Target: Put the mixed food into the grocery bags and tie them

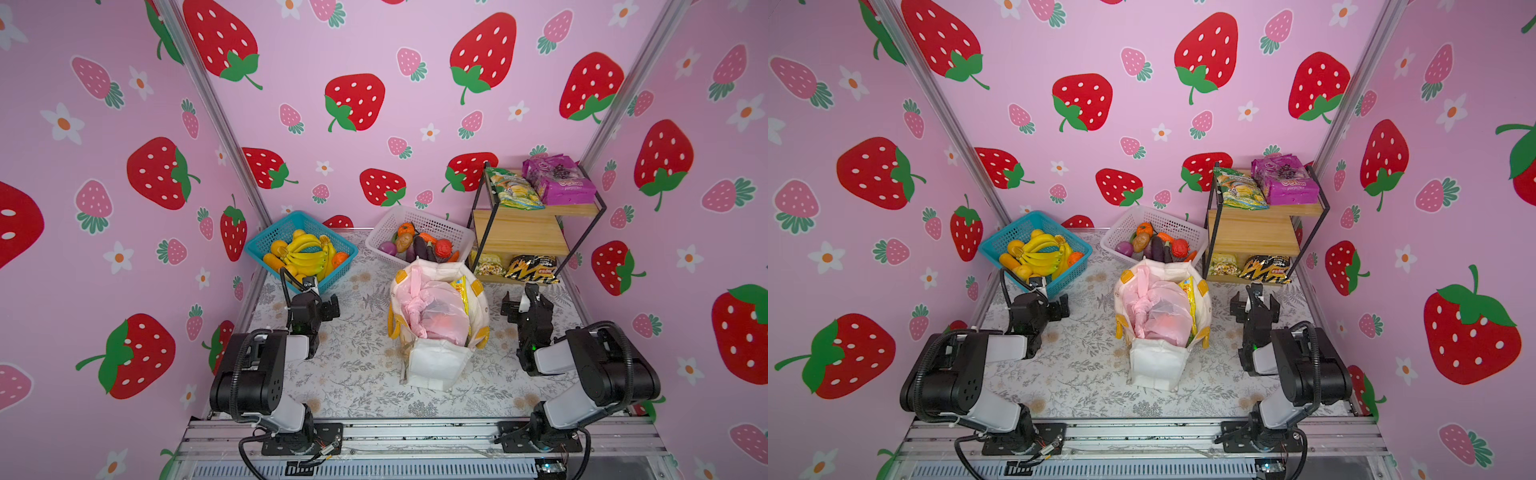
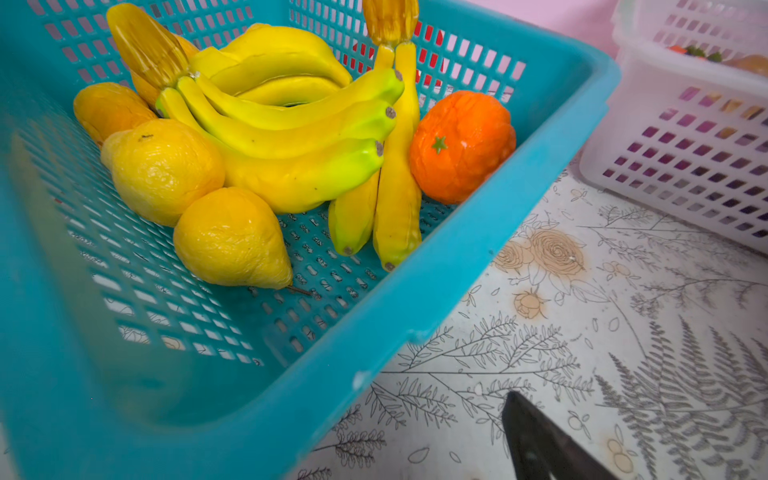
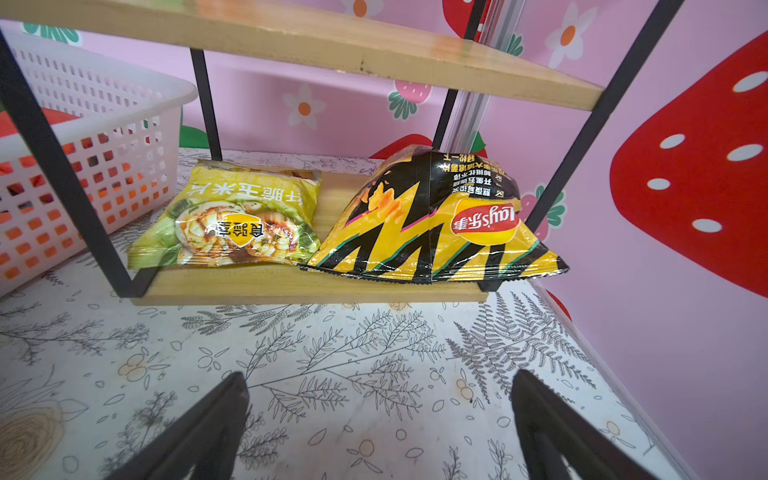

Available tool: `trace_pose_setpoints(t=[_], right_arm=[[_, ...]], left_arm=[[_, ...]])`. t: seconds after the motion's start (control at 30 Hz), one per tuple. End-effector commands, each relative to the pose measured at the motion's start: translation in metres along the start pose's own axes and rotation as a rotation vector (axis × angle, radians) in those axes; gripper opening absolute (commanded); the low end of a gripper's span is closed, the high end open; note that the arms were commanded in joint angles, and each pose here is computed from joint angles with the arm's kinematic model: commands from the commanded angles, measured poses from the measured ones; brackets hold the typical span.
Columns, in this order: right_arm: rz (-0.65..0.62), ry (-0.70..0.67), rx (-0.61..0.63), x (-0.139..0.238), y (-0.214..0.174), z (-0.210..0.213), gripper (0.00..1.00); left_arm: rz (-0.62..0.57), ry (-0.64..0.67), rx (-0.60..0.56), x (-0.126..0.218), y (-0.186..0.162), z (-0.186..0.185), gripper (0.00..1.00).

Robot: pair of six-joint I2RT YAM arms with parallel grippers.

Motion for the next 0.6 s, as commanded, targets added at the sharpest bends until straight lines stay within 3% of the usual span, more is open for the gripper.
trace_pose_setpoints(t=[0.0,0.57], right_arm=[[-0.052,-0.017,-0.031,-0.0017,0.0118,-0.0039,1.00],[-0.051,-0.017,-0.030,-0.0017,0.0116,-0.0038,1.00]], left_arm=[[-0.044,-0.004,-0.019,-0.0026,0.0148,-0.0033,0.99],[-0.037,-0.025,-0.034,-0.0031,0.0139,-0.0067,0.99]])
Point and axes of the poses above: each gripper's point midway between its finger pads, its own x axis back along the fingers, its own z axis along the line the jaws close on, y = z × x, the point moved 7 cm from there along x, back along the fingers, and after that the axes turned 8 degrees about x, right-handed, at the moved point
